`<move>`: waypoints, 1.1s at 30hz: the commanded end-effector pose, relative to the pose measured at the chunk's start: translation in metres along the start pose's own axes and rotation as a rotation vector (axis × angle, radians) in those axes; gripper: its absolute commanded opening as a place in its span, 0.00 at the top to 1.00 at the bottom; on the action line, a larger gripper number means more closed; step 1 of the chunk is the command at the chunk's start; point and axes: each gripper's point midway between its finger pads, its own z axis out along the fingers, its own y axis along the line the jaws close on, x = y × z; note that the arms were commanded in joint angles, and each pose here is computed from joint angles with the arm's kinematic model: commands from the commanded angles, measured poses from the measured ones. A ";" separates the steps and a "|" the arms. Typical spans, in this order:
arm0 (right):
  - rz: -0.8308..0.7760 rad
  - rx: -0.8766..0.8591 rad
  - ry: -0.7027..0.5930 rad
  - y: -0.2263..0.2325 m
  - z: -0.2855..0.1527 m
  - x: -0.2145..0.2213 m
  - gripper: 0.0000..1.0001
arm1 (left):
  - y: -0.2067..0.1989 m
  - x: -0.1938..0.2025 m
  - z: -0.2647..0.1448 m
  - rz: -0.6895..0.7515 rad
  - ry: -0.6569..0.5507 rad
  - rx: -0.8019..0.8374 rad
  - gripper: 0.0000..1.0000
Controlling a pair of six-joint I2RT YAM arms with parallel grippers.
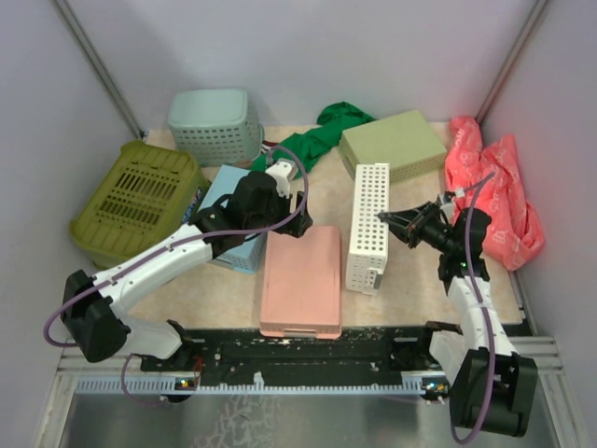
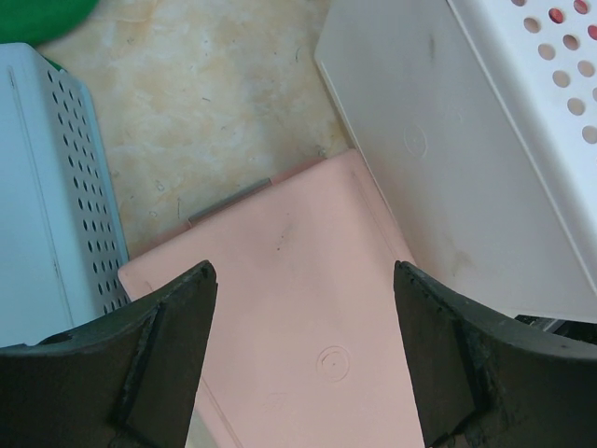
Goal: Turn the large container upside down
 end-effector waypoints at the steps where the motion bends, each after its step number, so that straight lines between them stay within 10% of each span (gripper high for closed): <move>1: -0.047 0.005 -0.002 -0.003 -0.009 -0.005 1.00 | -0.006 -0.016 0.000 0.001 -0.038 0.022 0.18; 11: 0.001 0.156 -0.039 -0.058 -0.034 -0.014 0.99 | -0.007 -0.016 0.001 0.003 -0.037 0.029 0.18; 25: -0.232 0.736 -0.333 -0.096 -0.100 -0.065 0.56 | -0.008 -0.014 0.005 0.012 -0.026 0.036 0.18; 33: -0.283 0.956 -0.477 -0.099 -0.139 -0.085 0.51 | -0.011 -0.014 0.008 0.018 -0.022 0.050 0.18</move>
